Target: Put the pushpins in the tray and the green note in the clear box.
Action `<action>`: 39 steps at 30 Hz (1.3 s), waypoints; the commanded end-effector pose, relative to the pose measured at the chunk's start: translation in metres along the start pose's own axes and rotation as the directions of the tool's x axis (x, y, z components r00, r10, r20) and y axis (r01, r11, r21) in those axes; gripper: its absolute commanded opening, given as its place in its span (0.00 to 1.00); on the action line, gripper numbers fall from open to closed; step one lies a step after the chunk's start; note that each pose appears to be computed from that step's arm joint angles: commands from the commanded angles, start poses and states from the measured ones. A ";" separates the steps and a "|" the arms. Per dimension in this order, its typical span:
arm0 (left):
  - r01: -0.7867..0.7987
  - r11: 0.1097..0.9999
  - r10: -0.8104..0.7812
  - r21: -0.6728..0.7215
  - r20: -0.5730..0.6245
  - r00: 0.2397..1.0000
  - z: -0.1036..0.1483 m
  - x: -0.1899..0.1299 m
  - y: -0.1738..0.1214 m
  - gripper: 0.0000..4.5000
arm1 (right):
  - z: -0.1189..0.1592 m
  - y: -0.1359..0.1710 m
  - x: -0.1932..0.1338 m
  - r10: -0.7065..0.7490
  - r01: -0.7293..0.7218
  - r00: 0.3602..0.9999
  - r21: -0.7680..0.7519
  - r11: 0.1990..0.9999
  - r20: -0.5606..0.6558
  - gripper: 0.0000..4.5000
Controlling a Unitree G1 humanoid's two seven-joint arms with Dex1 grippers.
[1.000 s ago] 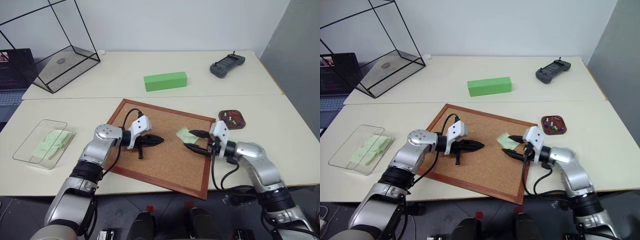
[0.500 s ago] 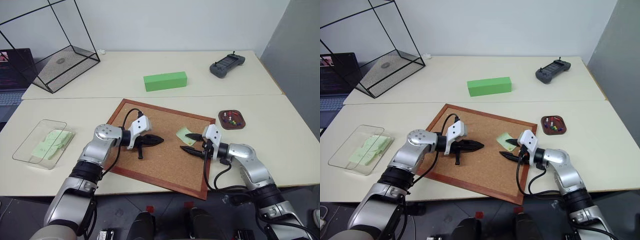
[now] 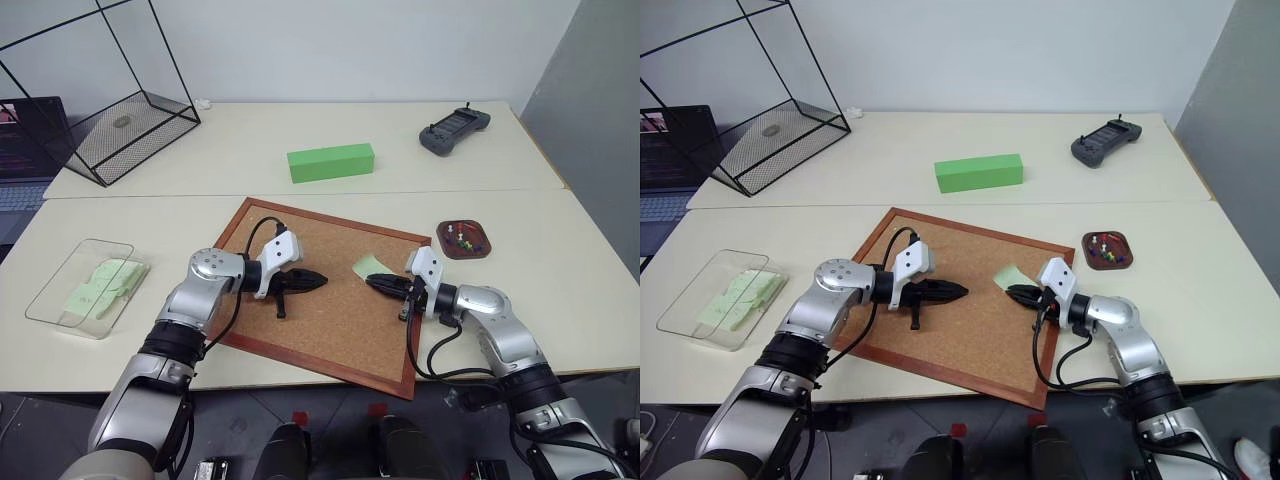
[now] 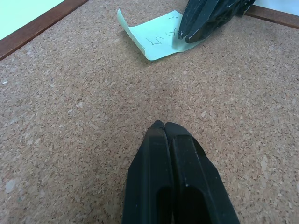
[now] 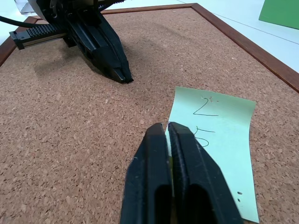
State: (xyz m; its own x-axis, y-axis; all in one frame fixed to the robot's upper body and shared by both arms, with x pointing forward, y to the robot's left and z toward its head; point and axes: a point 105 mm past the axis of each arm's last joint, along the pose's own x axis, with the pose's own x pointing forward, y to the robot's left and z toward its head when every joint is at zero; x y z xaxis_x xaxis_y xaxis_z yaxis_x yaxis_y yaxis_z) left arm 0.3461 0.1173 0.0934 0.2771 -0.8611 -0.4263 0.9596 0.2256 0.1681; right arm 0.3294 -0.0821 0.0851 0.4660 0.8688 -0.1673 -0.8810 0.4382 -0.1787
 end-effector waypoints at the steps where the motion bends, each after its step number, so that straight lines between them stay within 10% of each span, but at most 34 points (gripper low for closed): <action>1: 0.004 1.000 -0.004 0.003 -0.023 1.000 -0.002 0.001 0.001 0.00 | 0.004 -0.005 0.000 -0.019 0.019 1.000 -0.023 1.000 0.008 0.00; 25: -0.031 0.997 0.036 -0.068 0.067 0.997 0.013 0.002 0.006 0.00 | 0.075 -0.026 -0.028 -0.060 0.086 0.990 -0.214 0.973 0.124 0.00; 39: 0.137 0.801 0.141 -0.583 0.406 0.903 0.089 -0.027 0.005 0.56 | 0.079 -0.030 -0.032 -0.140 0.169 0.985 -0.479 0.861 0.096 0.00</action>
State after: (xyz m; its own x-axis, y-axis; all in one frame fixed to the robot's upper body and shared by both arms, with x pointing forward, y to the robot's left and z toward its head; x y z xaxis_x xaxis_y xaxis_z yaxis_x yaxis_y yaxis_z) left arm 0.3452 0.1034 0.1805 0.3625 -0.9316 -0.0267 0.8490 0.3419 -0.4028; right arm 0.3395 -0.1100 0.1597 0.5889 0.8043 -0.0797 -0.6806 0.4403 -0.5857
